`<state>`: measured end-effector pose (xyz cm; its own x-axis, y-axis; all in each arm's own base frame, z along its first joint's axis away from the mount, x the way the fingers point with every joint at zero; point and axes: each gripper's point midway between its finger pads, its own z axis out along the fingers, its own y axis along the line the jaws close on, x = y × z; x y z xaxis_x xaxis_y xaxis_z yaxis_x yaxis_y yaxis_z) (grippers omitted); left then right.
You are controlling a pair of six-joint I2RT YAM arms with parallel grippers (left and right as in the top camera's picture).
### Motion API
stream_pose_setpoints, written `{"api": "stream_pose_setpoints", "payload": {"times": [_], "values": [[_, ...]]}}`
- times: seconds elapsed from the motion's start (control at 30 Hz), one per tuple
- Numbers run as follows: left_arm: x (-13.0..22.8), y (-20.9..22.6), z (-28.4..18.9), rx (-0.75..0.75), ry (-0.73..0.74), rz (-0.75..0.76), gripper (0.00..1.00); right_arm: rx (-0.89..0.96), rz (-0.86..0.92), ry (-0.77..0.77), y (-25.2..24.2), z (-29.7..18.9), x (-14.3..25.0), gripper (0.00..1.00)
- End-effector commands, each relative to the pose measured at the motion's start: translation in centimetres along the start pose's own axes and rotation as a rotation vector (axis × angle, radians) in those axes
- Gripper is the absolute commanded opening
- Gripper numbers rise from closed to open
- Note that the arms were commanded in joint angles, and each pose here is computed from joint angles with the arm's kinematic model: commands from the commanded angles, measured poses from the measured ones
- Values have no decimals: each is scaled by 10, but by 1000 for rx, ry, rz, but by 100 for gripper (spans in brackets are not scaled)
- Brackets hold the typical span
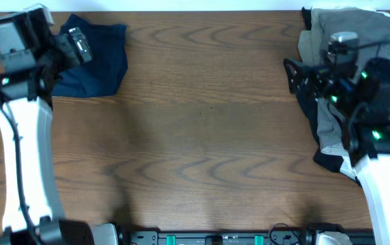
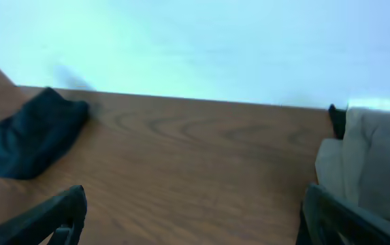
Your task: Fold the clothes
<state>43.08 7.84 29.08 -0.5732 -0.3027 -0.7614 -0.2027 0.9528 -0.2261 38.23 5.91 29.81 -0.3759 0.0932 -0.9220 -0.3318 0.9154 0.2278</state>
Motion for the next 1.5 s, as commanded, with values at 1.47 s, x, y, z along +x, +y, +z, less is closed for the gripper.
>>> {"api": "stream_pose_setpoints", "payload": {"times": [1.47], "values": [[-14,-5,-27,6,-63,8,98,419,239,-337,-42,-96,117,99]]}}
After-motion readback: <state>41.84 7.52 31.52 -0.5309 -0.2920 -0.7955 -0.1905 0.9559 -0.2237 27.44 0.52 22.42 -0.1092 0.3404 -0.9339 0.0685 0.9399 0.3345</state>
